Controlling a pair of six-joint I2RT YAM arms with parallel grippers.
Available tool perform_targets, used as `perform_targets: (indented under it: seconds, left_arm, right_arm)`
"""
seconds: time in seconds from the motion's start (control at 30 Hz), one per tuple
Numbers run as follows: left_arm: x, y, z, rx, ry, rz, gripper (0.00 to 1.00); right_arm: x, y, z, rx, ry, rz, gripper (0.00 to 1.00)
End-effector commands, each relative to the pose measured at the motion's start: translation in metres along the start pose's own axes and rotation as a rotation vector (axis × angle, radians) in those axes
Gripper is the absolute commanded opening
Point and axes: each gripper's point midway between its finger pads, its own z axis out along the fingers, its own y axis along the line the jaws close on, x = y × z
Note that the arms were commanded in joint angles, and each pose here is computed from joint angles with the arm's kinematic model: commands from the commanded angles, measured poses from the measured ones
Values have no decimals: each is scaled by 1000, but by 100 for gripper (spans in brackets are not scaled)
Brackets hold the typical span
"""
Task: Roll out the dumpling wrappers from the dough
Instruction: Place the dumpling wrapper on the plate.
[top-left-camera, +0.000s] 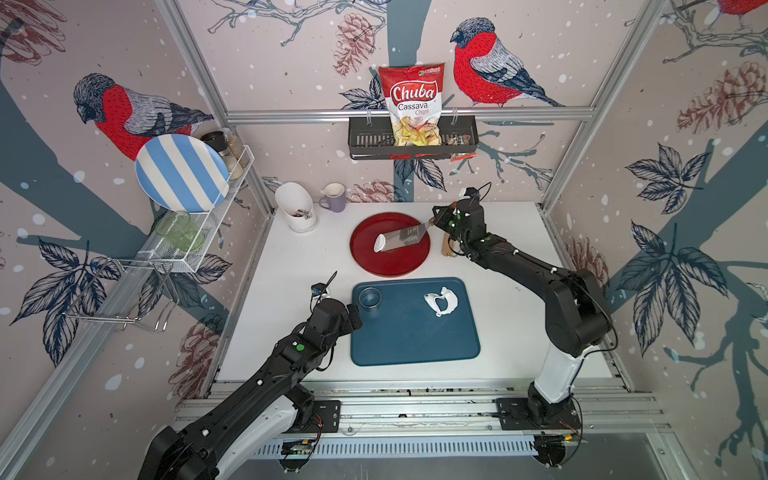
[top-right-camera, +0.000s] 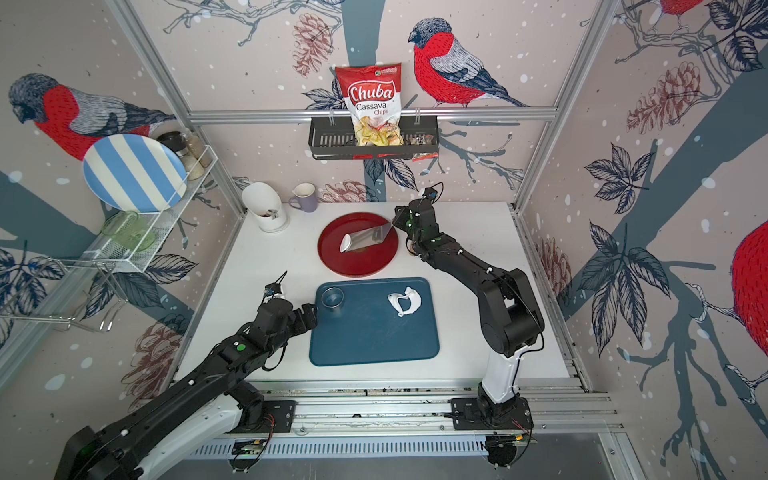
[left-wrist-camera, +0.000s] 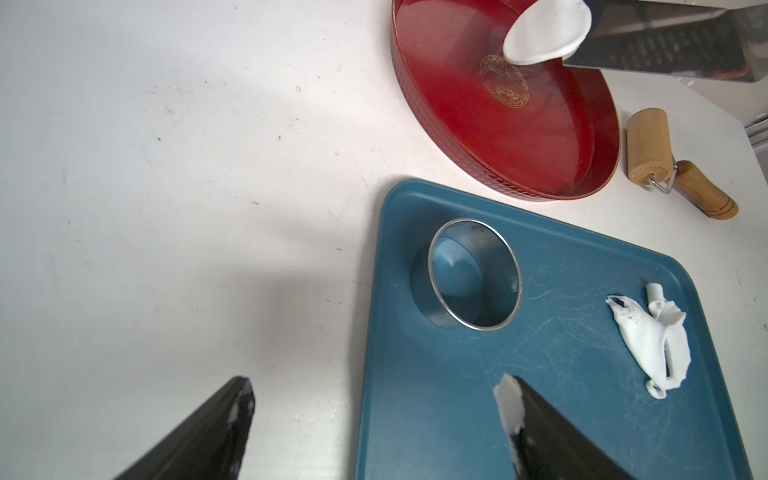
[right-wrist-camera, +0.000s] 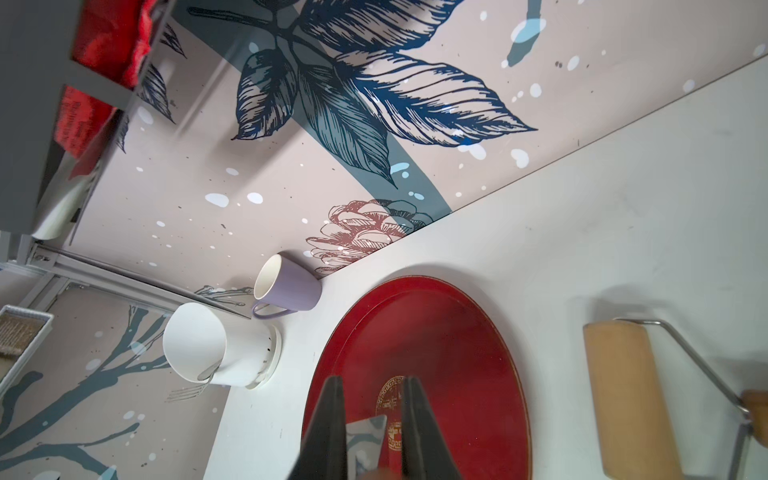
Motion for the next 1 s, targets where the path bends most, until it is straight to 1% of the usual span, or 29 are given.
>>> perform_targets:
  seconds: [0.0, 0.2, 0.43, 0.97]
  left_arm:
    - [-4, 0, 1, 4, -25, 9, 95]
    - [-1, 4, 2, 0, -24, 7, 95]
    - [0, 4, 3, 0, -23, 3, 95]
    - [2, 5, 5, 1, -16, -6, 95]
  right_arm:
    - [-12, 13, 10, -42, -55, 67, 0]
    - [2, 1, 26, -4, -18, 58, 0]
    - [17, -19, 32, 40, 18, 37, 0]
    - [24, -55, 26, 121, 61, -5, 0]
